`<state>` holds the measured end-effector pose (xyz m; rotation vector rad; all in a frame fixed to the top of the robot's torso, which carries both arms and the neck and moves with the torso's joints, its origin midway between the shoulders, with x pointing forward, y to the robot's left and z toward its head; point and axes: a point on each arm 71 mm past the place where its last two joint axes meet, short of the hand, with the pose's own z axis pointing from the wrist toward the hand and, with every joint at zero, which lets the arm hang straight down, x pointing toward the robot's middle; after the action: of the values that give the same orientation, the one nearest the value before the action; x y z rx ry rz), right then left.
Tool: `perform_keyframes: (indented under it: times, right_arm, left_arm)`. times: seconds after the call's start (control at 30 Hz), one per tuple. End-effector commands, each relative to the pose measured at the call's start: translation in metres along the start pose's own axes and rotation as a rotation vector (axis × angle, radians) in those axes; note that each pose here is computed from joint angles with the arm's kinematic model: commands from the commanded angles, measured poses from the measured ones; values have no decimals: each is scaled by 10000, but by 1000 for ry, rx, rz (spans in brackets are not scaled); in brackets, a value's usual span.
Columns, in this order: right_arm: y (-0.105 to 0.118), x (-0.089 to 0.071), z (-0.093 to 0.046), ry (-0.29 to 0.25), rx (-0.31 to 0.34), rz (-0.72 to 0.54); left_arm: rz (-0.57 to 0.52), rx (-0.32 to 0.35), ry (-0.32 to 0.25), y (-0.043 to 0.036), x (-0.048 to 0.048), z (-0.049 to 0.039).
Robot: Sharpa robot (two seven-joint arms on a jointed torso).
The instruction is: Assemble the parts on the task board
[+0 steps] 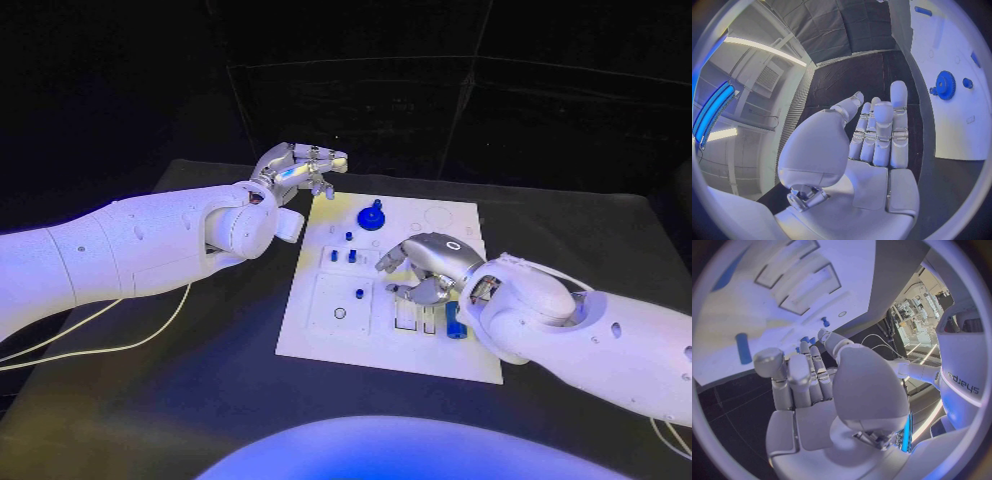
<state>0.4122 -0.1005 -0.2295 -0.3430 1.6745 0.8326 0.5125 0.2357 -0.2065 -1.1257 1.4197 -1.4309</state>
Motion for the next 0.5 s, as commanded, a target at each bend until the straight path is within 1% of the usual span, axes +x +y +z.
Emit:
perform_keyframes:
  times: [0.03, 0.13, 0.2, 0.37, 0.5]
  right_arm:
    - [-100, -192, -22, -38, 59, 11]
    - [-235, -340, -58, -26, 111, -16]
    - [-318, -392, -81, -11, 142, -32]
    - [-451, -430, -115, 35, 191, -59]
    - [-513, -406, -129, 101, 222, -85]
  left_arm:
    - [-9, 0, 14, -11, 7, 1]
    - [-9, -1, 14, -10, 5, 1]
    - [-9, -1, 14, -10, 5, 2]
    - [-9, -1, 15, -8, 8, 5]
    - [-10, -2, 17, -6, 15, 9]
